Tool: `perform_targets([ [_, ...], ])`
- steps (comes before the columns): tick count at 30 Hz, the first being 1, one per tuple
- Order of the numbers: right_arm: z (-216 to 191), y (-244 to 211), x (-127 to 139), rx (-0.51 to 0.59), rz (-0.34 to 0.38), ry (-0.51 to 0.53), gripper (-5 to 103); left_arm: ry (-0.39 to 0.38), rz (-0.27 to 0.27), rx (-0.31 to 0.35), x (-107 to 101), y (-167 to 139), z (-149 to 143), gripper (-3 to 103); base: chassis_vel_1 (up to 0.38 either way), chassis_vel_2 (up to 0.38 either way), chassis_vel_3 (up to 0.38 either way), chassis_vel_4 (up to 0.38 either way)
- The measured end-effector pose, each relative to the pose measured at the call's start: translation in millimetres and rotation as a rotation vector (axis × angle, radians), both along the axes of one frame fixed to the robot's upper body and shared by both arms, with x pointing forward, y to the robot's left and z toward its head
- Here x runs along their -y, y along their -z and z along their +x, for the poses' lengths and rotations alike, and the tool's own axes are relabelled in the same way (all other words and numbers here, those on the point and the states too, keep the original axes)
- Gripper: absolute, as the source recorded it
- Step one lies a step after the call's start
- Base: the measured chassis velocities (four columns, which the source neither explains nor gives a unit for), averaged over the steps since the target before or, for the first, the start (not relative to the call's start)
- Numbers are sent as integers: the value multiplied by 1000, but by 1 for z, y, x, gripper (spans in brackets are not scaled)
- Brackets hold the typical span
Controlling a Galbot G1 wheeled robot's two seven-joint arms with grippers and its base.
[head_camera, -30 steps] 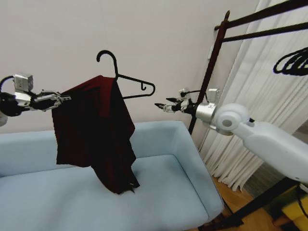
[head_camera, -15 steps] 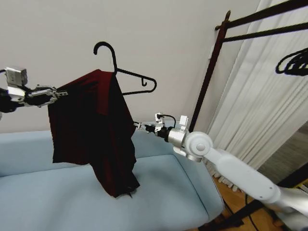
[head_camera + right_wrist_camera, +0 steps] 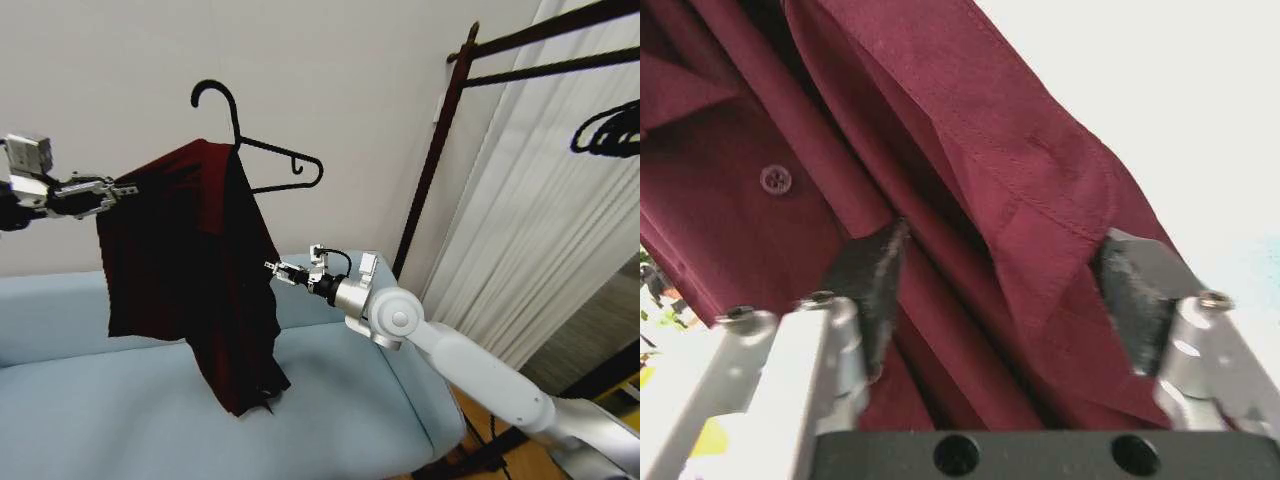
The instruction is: Pick up the clothes from the sofa and hang them on the clothes hanger.
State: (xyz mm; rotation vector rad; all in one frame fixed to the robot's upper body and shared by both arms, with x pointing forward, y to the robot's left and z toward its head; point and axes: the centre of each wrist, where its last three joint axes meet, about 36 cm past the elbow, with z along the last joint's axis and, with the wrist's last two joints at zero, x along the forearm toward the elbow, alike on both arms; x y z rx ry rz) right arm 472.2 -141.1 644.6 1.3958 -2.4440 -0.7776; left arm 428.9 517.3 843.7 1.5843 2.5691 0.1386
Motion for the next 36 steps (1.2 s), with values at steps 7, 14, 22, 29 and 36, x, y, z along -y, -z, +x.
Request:
perform_targets([
  [7,2,-1,2,34,-23,18,37,1,-3,2,1,-1,-1,2,0,0,0,0],
  [14,5,-4,7,64,-41,49,10,7,-13,7,3,-1,-1,2,0,0,0,0],
  [22,10,-15,14,92,-42,134,0,23,-22,5,7,6,1,2,0,0,0,0],
  [29,13,-25,24,111,-41,188,0,25,-25,5,7,7,1,2,0,0,0,0],
  [36,15,-28,29,121,-41,206,0,25,-25,4,7,7,1,2,0,0,0,0],
])
